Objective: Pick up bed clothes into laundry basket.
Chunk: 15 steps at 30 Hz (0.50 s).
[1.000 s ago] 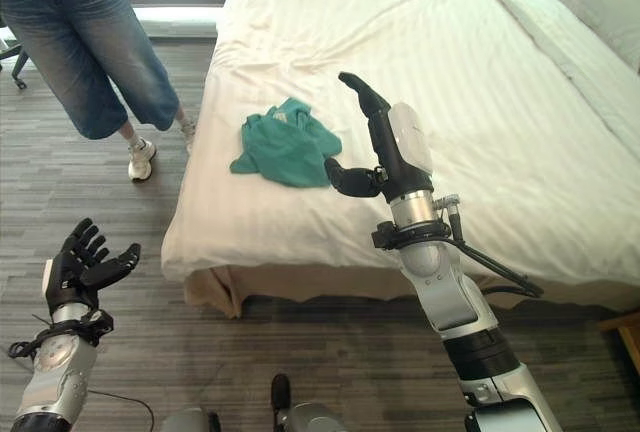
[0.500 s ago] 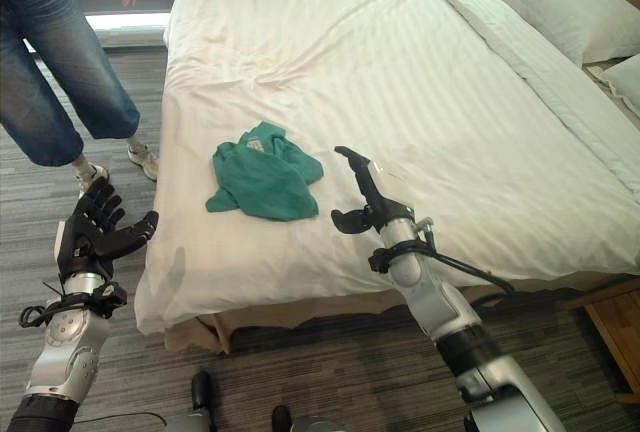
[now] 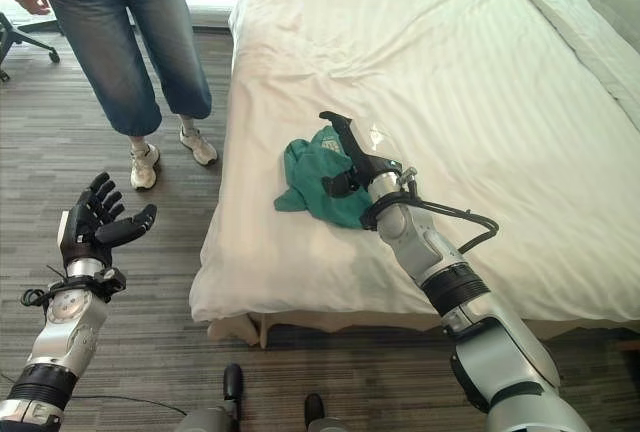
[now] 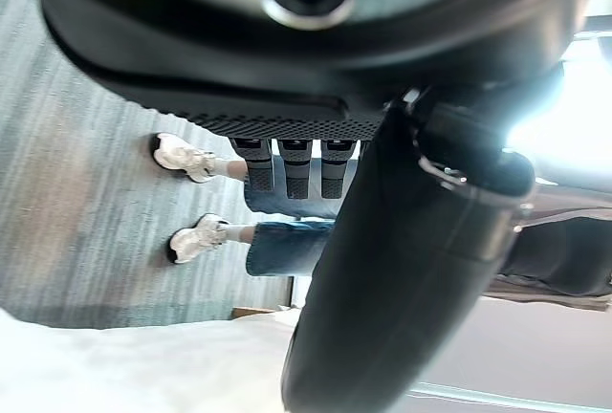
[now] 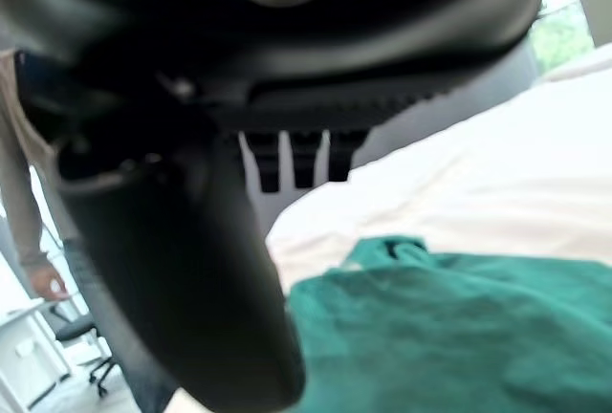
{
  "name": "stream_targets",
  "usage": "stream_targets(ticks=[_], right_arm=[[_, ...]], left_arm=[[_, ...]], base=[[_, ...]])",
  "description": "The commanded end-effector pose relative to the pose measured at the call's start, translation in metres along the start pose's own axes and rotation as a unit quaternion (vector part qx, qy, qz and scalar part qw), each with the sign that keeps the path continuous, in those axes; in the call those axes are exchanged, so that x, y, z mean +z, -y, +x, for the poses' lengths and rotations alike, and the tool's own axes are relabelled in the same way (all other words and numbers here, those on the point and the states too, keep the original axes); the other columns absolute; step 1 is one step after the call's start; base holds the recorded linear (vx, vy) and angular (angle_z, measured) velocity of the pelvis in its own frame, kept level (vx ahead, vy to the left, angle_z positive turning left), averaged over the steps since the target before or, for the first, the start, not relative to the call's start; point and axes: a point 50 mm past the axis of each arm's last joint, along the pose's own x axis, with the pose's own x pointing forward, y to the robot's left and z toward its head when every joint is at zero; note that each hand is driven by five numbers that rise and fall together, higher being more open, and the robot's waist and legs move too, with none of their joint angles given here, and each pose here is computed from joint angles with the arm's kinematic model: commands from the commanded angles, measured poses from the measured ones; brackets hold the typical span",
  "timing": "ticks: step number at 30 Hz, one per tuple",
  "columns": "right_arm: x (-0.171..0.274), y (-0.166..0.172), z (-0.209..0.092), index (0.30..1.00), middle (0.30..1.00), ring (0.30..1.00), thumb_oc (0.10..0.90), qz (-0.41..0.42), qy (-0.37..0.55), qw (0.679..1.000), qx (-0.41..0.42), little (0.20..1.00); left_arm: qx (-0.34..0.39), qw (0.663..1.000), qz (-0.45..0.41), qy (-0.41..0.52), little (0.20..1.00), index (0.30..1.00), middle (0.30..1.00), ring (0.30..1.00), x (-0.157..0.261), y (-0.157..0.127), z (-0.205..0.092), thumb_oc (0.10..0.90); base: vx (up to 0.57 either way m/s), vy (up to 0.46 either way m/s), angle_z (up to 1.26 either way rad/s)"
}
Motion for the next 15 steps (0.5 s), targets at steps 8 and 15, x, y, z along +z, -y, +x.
stream_targets(ticks=[8, 15], right_arm=[[0.055, 0.061, 0.063, 0.9, 0.9, 0.9, 0.8, -0.106, 0.014, 0.992, -0.072, 0.9], [0.032, 0.072, 0.063, 0.3, 0.3, 0.3, 0.4, -0.12, -0.045, 0.988, -0.083, 0.3]], left_arm=[[-0.05, 0.971, 0.001, 0.232, 0.9, 0.9, 0.9, 0.9, 0.158, 0.074, 0.078, 0.8], [-0.059, 0.973, 0.01, 0.222, 0.9, 0.9, 0.9, 0.9, 0.174, 0.115, 0.09, 0.8]], base=[[-0.1, -0.057, -0.01], [0.0, 0.009, 0.1]])
